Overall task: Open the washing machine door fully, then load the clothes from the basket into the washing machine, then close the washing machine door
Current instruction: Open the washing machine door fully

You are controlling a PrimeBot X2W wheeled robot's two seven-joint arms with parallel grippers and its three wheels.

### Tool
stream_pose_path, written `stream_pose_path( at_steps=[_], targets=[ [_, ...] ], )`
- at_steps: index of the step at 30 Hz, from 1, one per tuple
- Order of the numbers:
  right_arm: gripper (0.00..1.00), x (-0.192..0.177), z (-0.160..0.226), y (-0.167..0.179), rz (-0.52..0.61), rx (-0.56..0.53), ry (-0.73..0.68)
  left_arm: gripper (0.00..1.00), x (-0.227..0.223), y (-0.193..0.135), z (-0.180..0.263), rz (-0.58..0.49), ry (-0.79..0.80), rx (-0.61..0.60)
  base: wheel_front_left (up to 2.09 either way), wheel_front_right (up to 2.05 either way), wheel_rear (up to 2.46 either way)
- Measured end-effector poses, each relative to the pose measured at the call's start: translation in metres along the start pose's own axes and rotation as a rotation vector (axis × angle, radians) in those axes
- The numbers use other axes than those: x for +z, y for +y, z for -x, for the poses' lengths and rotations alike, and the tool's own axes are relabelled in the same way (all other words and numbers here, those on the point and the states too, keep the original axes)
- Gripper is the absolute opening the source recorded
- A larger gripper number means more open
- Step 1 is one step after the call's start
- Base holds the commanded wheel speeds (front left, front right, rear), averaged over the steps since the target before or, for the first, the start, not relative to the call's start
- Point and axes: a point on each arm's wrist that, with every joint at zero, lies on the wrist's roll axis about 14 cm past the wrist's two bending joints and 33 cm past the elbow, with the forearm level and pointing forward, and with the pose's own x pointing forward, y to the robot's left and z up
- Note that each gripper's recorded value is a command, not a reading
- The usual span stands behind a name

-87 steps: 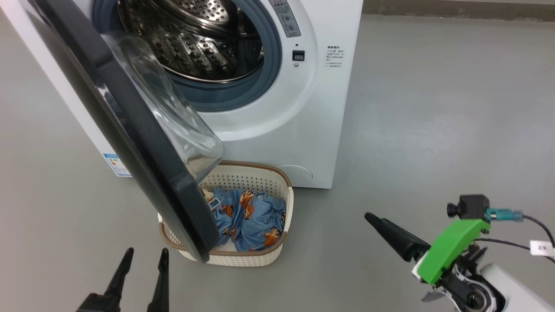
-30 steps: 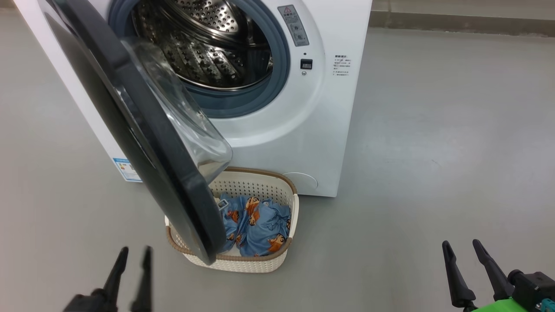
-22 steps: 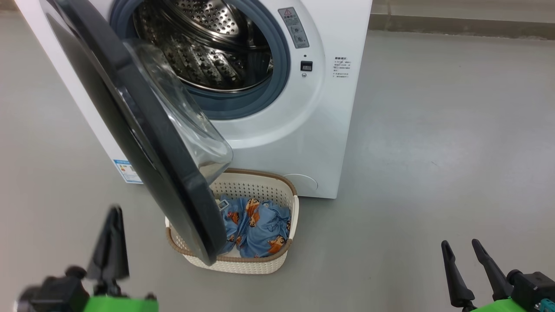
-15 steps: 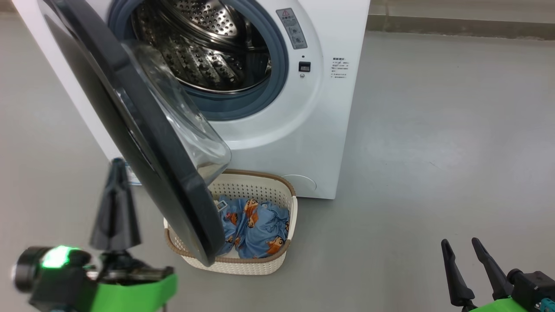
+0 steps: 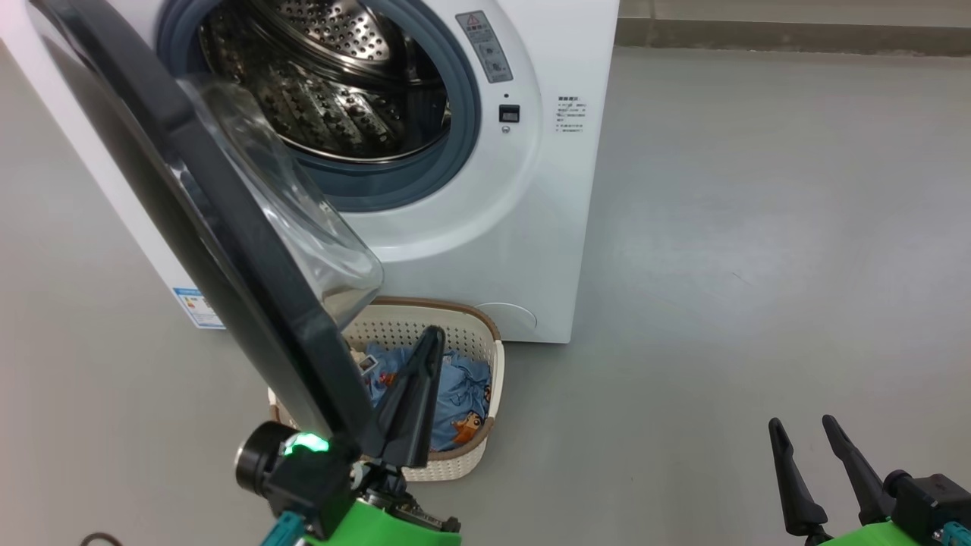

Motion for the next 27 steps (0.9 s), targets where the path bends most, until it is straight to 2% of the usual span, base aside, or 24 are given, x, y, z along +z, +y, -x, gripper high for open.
stream_pose_path(
  at_steps=[5,13,18,27],
  targets=[
    [1.00,-0.001,0.002,-0.003,0.000,-0.009,0.003,0.00,-0.038,0.003,0.005,0.026,0.117,0.011,0.00,0.00,0.00],
    [1.00,-0.001,0.003,-0.004,0.000,-0.012,0.002,0.00,-0.084,0.028,0.022,0.055,0.268,0.095,0.00,0.00,0.00],
    [1.00,-0.001,0.002,-0.004,0.000,-0.013,0.003,0.00,-0.091,0.046,0.028,0.057,0.291,0.154,0.00,0.00,0.00],
    [1.00,-0.002,0.001,-0.004,-0.002,-0.014,0.004,0.00,-0.096,0.062,0.027,0.055,0.304,0.190,0.00,0.00,0.00]
  ],
)
